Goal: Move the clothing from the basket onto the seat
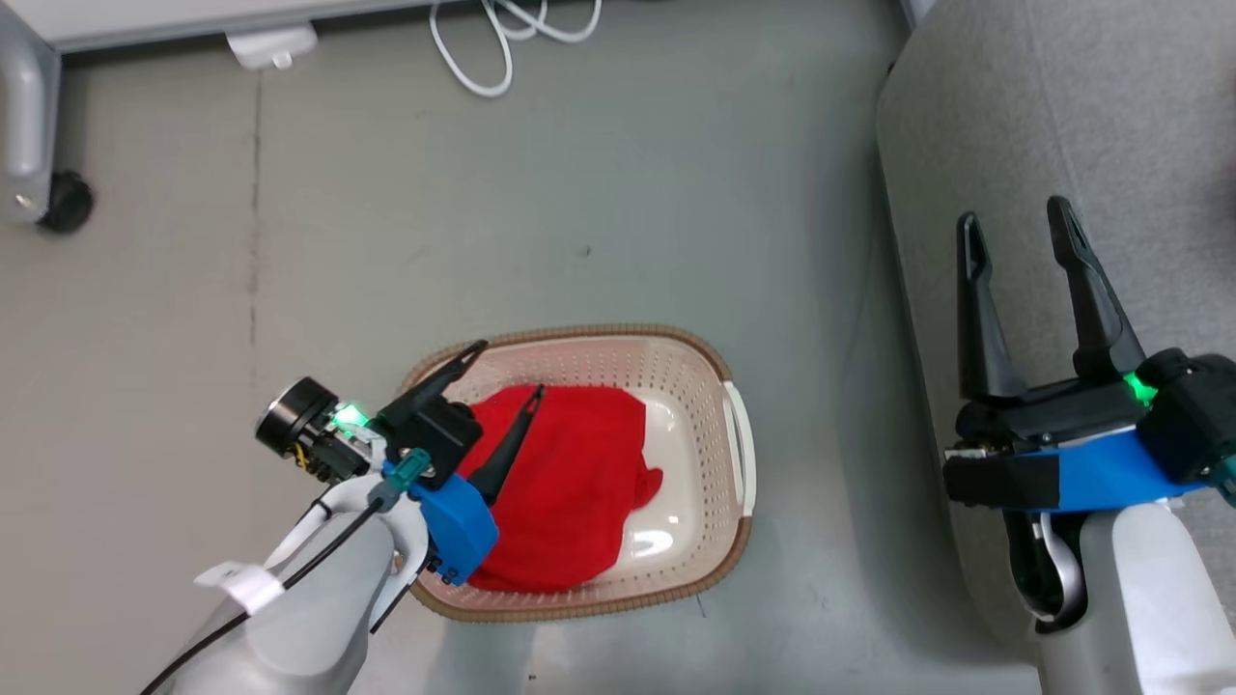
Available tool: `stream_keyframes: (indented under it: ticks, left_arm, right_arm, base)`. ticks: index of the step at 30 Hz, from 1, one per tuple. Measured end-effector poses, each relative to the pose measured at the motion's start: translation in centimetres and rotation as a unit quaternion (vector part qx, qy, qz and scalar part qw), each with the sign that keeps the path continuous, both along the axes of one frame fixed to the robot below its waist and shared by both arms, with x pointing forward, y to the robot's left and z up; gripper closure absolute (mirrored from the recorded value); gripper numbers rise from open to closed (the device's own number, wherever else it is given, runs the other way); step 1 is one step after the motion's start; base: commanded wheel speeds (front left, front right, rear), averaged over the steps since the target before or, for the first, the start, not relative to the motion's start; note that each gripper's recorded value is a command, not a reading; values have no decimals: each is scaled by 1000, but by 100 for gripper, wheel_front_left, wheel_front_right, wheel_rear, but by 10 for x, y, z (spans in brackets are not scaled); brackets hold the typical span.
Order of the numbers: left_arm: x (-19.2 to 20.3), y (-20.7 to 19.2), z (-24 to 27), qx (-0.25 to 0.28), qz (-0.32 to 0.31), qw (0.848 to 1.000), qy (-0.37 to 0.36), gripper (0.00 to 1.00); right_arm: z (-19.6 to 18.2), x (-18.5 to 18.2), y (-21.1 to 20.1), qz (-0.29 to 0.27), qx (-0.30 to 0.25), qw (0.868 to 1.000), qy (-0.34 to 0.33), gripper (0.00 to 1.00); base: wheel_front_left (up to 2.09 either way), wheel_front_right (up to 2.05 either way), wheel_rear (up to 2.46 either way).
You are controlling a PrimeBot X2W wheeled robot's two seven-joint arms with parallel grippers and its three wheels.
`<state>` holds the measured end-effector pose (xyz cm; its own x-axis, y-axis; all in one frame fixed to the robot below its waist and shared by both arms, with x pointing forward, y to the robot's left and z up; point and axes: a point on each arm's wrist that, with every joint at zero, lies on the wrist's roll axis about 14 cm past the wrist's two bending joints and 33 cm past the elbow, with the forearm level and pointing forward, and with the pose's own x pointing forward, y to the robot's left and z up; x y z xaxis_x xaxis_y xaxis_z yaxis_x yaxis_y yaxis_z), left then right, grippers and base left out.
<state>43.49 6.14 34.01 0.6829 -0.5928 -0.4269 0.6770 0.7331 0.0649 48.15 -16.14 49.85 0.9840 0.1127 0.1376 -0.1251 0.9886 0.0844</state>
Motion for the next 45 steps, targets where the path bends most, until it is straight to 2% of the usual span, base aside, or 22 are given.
stream_keyframes:
  ticks: [5, 11, 13, 17, 21, 35, 45]
  left_arm:
    - [-8, -5, -42, 43, -49, 997, 49, 0]
    - [-17, 1, -90, 106, -98, 984, 100, 0]
    - [-22, 7, -108, 134, -111, 977, 124, 0]
    - [-33, 21, -146, 206, -147, 952, 174, 0]
    - [-37, 27, -170, 244, -164, 934, 204, 0]
    - [-42, 25, -223, 313, -242, 892, 218, 0]
    - [-44, 21, -262, 328, -273, 875, 229, 0]
  right_arm:
    - [-15, 14, 3, 6, -7, 1000, 9, 0]
    - [-32, 28, 6, 11, -14, 1000, 19, 0]
    - [-38, 32, 5, 11, -17, 1000, 22, 0]
    - [-54, 41, 4, 12, -23, 999, 31, 0]
    - [-68, 48, 3, 13, -30, 999, 39, 0]
    - [-108, 53, -6, 8, -52, 996, 70, 0]
    - [-128, 55, -8, 12, -67, 995, 77, 0]
  base:
    - [0, 0, 0]
    - [0, 0, 0]
    - [0, 0, 0]
    - [0, 0, 0]
    - [0, 0, 0]
    - [0, 0, 0]
    - [0, 0, 0]
